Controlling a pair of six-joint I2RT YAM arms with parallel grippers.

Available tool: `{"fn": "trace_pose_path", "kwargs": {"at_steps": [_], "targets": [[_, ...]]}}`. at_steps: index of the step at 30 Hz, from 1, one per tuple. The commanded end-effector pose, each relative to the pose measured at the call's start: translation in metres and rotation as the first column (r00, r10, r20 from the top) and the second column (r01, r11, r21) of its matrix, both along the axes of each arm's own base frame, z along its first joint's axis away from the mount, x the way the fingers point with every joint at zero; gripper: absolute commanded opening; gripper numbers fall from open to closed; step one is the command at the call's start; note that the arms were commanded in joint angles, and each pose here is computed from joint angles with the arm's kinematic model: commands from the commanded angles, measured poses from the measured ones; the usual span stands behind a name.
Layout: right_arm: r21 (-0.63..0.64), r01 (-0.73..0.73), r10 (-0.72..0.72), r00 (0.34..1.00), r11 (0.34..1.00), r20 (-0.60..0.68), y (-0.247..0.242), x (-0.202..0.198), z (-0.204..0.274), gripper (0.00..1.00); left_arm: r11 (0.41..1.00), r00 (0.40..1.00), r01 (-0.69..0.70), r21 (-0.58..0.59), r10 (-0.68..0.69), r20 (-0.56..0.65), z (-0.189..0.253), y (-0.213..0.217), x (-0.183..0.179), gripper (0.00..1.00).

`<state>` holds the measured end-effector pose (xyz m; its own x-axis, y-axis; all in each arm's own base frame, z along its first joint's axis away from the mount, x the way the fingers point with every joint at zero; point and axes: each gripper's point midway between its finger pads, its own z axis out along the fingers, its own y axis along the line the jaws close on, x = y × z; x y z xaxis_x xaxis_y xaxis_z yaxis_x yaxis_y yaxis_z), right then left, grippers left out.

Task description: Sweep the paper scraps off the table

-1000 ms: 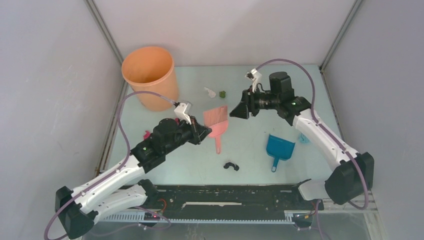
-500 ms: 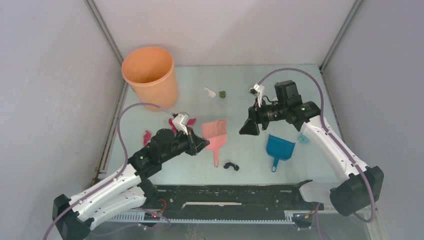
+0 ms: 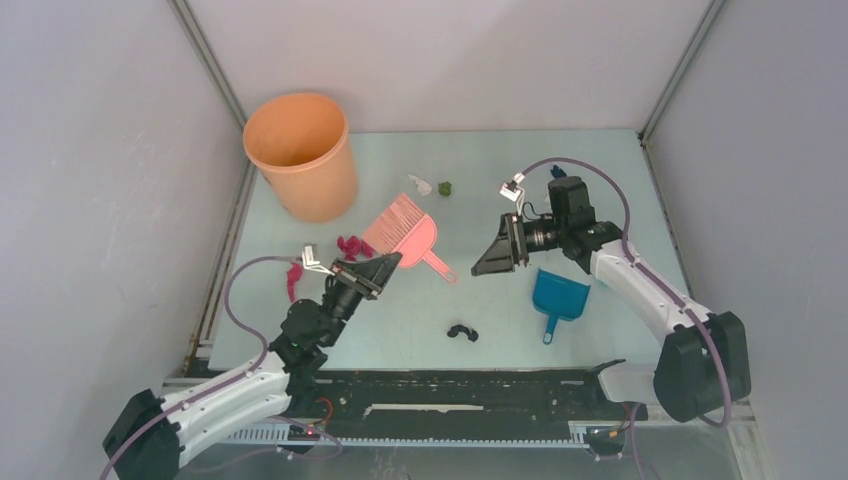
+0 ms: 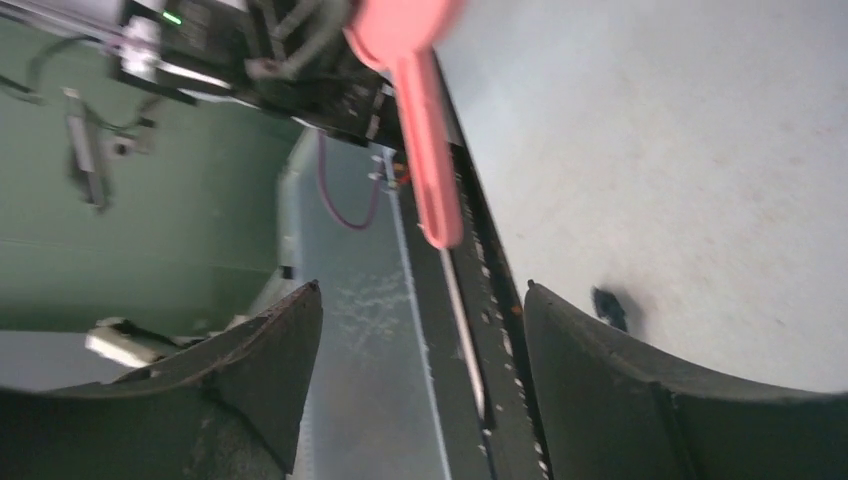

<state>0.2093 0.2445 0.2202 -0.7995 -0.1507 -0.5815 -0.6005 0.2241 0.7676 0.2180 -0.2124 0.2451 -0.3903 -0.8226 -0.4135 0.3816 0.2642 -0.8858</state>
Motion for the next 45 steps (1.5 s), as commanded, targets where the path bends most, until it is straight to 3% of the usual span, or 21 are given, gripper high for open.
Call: {"fn": "trace_pose_path", "kwargs": {"at_steps": [1,6,13,22,32,33,36,37,38,40,42,45], "targets": [[0.164,-0.068,0.083,0.993,0.984,-0.089,0.011,0.007,0.038,0.78,0.943,0.998,-0.021,-0.331,0.037,0.043,0.041,0.021,-0.001,0.0],[0.164,-0.072,0.095,0.986,0.984,-0.138,0.021,0.012,0.034,0.7,0.924,0.999,-0.018,-0.383,0.027,0.019,0.031,0.021,0.001,0.0],[0.076,-0.088,0.096,0.988,0.993,-0.117,0.036,0.003,0.013,0.72,0.91,1.0,-0.005,-0.416,0.003,-0.006,0.026,0.018,0.002,0.0],[0.104,-0.182,0.194,0.975,0.978,-0.111,0.048,-0.017,0.021,0.45,0.911,1.0,0.003,-0.413,-0.006,-0.005,0.028,0.014,0.004,0.0],[0.138,-0.187,0.203,0.973,0.973,-0.112,0.048,-0.013,0.03,0.38,0.917,0.999,0.031,-0.397,-0.044,-0.025,0.022,0.004,0.005,0.0],[0.137,-0.189,0.204,0.973,0.972,-0.109,0.048,-0.013,0.03,0.35,0.918,0.998,0.035,-0.395,-0.049,-0.026,0.021,0.002,0.005,0.0],[0.129,-0.194,0.206,0.974,0.973,-0.093,0.047,-0.013,0.026,0.05,0.924,0.997,0.063,-0.378,-0.079,-0.028,0.02,-0.006,0.004,0.0],[0.121,-0.186,0.197,0.977,0.975,-0.083,0.045,-0.012,0.024,0.0,0.927,0.995,0.072,-0.367,-0.09,-0.033,0.019,-0.009,0.005,0.05],[0.114,-0.175,0.184,0.98,0.978,-0.073,0.042,-0.01,0.023,0.0,0.932,0.993,0.089,-0.351,-0.109,-0.039,0.016,-0.014,0.004,0.21],[0.093,-0.137,0.142,0.989,0.986,-0.048,0.031,-0.002,0.019,0.0,0.946,0.987,0.129,-0.298,-0.151,-0.053,0.009,-0.025,0.001,0.62],[0.038,-0.079,0.079,0.997,0.996,-0.018,0.014,0.006,0.008,0.0,0.961,0.976,0.181,-0.21,-0.201,-0.079,-0.003,-0.037,-0.005,0.86],[-0.097,-0.028,0.035,0.997,0.995,0.071,-0.017,0.011,-0.011,0.0,0.966,0.961,0.257,0.012,-0.254,-0.108,-0.016,-0.049,-0.016,0.91]]}}
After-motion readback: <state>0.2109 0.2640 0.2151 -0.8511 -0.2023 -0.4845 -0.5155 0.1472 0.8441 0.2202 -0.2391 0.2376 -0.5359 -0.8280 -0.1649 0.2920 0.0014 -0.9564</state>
